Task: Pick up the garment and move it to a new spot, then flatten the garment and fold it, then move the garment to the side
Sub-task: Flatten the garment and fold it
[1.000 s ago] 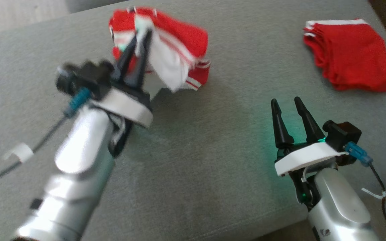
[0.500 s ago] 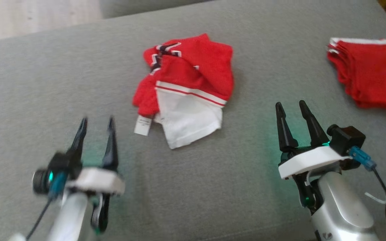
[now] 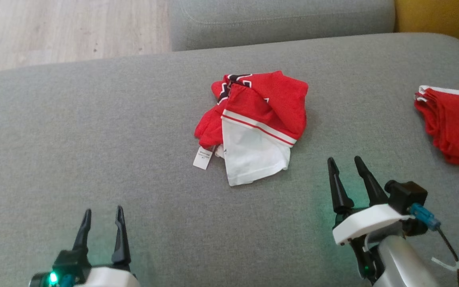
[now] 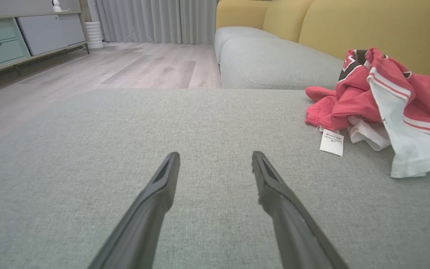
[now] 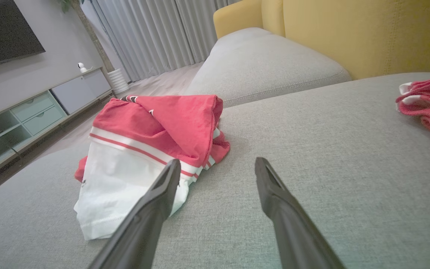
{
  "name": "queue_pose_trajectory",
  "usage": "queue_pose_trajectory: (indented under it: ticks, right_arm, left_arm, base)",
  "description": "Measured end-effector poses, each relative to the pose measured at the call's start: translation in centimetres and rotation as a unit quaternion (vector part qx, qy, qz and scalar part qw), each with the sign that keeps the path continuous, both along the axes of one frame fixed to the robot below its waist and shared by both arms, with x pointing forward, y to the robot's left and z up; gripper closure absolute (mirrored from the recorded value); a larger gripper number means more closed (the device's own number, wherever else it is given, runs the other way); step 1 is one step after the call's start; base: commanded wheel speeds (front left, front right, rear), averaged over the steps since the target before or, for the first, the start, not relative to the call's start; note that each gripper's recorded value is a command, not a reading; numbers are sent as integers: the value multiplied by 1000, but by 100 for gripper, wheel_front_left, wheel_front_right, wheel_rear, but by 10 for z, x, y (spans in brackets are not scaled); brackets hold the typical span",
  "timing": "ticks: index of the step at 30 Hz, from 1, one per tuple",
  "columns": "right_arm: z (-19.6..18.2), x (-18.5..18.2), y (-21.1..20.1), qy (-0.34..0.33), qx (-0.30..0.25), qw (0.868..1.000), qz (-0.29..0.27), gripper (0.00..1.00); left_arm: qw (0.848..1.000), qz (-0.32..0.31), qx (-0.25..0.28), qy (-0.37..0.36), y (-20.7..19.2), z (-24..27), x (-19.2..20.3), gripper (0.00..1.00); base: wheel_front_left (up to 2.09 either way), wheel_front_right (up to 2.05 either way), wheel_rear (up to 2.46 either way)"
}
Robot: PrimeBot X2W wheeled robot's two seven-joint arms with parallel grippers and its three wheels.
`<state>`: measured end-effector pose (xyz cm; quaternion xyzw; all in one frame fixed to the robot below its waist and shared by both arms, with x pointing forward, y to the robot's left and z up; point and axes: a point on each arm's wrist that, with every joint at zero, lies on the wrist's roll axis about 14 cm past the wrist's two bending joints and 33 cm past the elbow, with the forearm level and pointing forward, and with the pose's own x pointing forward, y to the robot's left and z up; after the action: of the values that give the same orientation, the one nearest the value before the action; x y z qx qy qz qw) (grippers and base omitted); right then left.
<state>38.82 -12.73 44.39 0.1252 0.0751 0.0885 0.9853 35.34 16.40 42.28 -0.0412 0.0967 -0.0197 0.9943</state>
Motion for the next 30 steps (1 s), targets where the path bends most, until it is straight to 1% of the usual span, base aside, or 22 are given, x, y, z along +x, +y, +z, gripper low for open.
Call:
queue_pose_trajectory:
  ticks: [4,6,9,13,16,18,23,26,28,29,30]
  right_arm:
    - [-3,-1,9,3,-7,1000,17,0]
    - [-6,-2,25,5,-16,999,44,0]
    - [-8,-4,62,5,-28,994,107,0]
    - [-12,2,108,5,-45,981,186,0]
    - [-17,10,133,6,-67,970,232,0]
    - [-27,14,144,18,-84,963,257,0]
    - [-69,9,159,78,-119,943,301,0]
    - [-84,12,163,100,-124,938,308,0]
    - [-84,19,167,99,-122,937,311,35]
    - [-84,22,168,98,-120,938,311,100]
    - [-83,25,168,98,-118,939,308,100]
  left_arm:
    - [1000,1,-2,3,0,-2,-5,0]
    - [1000,-2,-4,3,0,-2,-5,0]
    - [1000,-8,-4,1,-2,0,-4,0]
    - [1000,-6,-12,-3,-3,2,-2,0]
    - [1000,2,-19,4,0,-1,-6,0]
    - [1000,13,-19,15,6,-7,-12,0]
    - [998,43,-24,38,21,-19,-25,0]
    - [997,58,-26,47,29,-24,-27,0]
    - [997,64,-23,48,32,-24,-25,0]
    - [996,66,-22,49,33,-25,-24,0]
    - [996,66,-22,49,33,-25,-22,0]
  base:
    - [0,0,0]
    - [0,0,0]
    - [0,0,0]
    - [0,0,0]
    - [0,0,0]
    - [0,0,0]
    - [0,0,0]
    - [0,0,0]
    - [0,0,0]
    - [0,0,0]
    - [0,0,0]
